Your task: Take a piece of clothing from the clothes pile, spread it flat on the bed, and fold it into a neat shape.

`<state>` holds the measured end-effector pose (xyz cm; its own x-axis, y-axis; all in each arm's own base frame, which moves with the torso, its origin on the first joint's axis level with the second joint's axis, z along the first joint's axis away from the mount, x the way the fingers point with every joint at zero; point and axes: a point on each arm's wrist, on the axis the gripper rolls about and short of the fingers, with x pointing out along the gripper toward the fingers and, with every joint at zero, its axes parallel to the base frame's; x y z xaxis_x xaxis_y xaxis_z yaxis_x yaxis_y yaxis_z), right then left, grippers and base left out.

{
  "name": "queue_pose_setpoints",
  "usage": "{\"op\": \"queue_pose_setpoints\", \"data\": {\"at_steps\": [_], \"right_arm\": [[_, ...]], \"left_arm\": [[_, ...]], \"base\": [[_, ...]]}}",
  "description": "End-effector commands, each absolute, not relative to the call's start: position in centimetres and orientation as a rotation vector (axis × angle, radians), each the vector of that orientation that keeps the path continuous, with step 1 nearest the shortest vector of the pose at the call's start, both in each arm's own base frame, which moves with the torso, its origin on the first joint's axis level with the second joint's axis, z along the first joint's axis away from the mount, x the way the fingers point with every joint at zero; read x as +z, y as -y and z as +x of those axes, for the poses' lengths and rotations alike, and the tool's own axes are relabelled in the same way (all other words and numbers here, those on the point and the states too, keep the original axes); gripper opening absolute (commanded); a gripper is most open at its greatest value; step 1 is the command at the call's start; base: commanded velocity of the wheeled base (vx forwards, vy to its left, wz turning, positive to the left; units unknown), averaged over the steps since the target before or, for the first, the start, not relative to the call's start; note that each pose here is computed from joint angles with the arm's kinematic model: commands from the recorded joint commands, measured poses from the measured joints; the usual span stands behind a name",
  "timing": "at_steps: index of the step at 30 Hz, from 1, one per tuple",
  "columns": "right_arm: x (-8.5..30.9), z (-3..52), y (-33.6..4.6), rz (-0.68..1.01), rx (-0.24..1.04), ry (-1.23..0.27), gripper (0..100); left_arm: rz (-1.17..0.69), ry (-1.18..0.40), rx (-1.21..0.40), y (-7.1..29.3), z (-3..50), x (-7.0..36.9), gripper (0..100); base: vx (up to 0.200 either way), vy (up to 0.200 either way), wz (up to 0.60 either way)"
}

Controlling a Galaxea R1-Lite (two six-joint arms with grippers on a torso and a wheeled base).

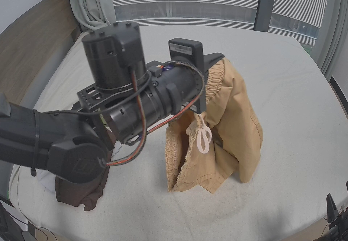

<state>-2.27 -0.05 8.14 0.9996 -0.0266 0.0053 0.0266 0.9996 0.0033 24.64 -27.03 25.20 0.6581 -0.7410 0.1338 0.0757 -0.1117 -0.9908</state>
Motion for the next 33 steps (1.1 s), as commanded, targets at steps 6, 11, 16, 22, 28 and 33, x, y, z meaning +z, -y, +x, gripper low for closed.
{"op": "queue_pose_setpoints", "data": {"at_steps": [6, 11, 16, 22, 28, 33], "right_arm": [[7.6, -2.2, 0.0, 0.003, -0.028, -0.003, 100], [7.6, -2.2, 0.0, 0.003, -0.028, -0.003, 100], [7.6, -2.2, 0.0, 0.003, -0.028, -0.003, 100], [7.6, -2.2, 0.0, 0.003, -0.028, -0.003, 100], [7.6, -2.2, 0.0, 0.003, -0.028, -0.003, 100], [7.6, -2.2, 0.0, 0.003, -0.028, -0.003, 100]], "left_arm": [[-1.541, -0.516, -0.707, 24.1, 25.1, 24.3, 0], [-1.529, -0.504, -0.660, 23.0, 25.6, 23.6, 0], [-1.496, -0.472, -0.630, 21.6, 25.8, 22.6, 0], [-1.489, -0.412, -0.600, 19.6, 26.2, 22.0, 0], [-1.472, -0.384, -0.551, 17.8, 26.5, 20.4, 0], [-1.415, -0.374, -0.526, 16.4, 26.7, 18.8, 0]], "base": [[0.000, 0.000, 0.00], [0.000, 0.000, 0.00], [0.000, 0.000, 0.00], [0.000, 0.000, 0.00], [0.000, 0.000, 0.00], [0.000, 0.000, 0.00]]}}
